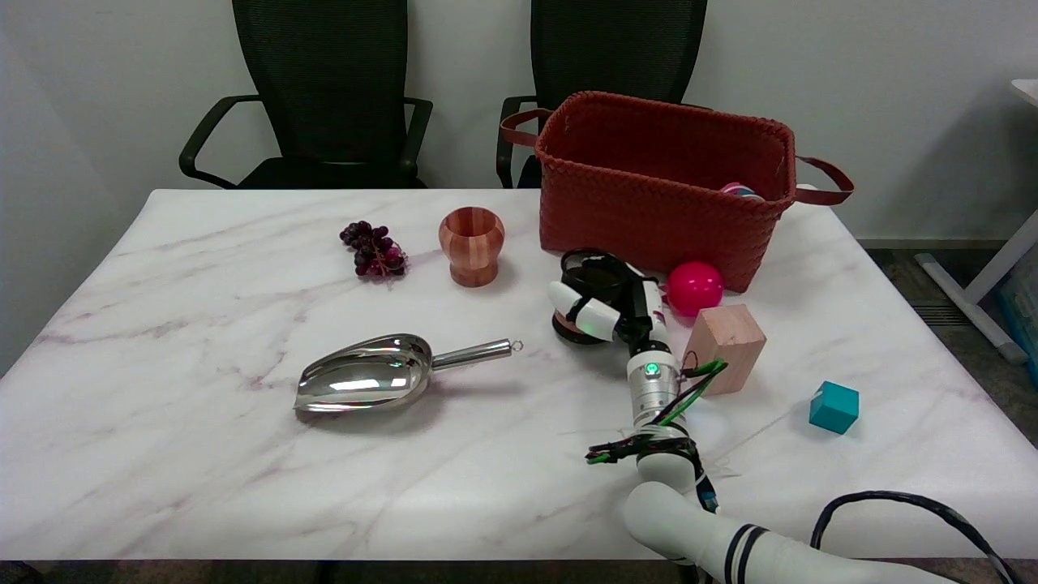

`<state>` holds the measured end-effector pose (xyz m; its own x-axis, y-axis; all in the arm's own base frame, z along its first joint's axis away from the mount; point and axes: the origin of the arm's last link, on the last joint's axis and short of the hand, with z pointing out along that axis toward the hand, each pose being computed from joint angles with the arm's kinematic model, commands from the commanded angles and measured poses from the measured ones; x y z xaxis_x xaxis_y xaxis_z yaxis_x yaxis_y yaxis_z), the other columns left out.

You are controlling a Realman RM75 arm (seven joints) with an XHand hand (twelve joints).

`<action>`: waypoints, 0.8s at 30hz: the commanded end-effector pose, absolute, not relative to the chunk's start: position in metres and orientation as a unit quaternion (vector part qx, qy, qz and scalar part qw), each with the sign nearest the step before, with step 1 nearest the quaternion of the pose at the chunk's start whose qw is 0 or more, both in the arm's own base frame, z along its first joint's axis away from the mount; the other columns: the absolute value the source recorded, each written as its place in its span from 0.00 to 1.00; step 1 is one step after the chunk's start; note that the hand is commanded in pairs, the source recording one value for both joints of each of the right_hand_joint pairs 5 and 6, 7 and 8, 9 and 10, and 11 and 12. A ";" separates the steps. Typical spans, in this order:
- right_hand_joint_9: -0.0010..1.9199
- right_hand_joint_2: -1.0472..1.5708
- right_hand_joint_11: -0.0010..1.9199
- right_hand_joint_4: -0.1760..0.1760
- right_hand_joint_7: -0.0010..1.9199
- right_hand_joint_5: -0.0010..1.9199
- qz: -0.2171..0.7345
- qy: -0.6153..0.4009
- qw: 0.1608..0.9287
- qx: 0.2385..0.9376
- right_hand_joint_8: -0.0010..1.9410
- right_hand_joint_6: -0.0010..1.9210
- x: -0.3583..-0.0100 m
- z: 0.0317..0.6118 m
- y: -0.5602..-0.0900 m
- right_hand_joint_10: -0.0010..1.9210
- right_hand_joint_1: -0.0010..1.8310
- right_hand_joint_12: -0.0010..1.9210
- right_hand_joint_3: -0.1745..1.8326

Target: Pick up the black pen container.

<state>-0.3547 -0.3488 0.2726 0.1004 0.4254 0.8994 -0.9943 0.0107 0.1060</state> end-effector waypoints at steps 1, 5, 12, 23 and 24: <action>0.53 0.71 0.34 0.50 0.66 0.59 0.592 -0.351 0.606 0.399 0.66 0.59 -0.354 0.271 -0.348 0.53 0.61 0.34 0.38; 0.58 0.73 0.43 0.50 0.68 0.60 0.599 -0.349 0.597 0.405 0.68 0.60 -0.347 0.266 -0.349 0.58 0.61 0.43 0.38; 0.60 0.75 0.52 0.50 0.69 0.58 0.619 -0.330 0.564 0.435 0.68 0.58 -0.321 0.254 -0.355 0.60 0.62 0.52 0.36; 0.60 0.76 0.57 0.50 0.69 0.54 0.646 -0.301 0.509 0.483 0.69 0.54 -0.276 0.241 -0.360 0.60 0.63 0.57 0.34; 0.60 0.76 0.57 0.50 0.69 0.54 0.650 -0.298 0.501 0.487 0.69 0.54 -0.270 0.240 -0.361 0.60 0.63 0.57 0.35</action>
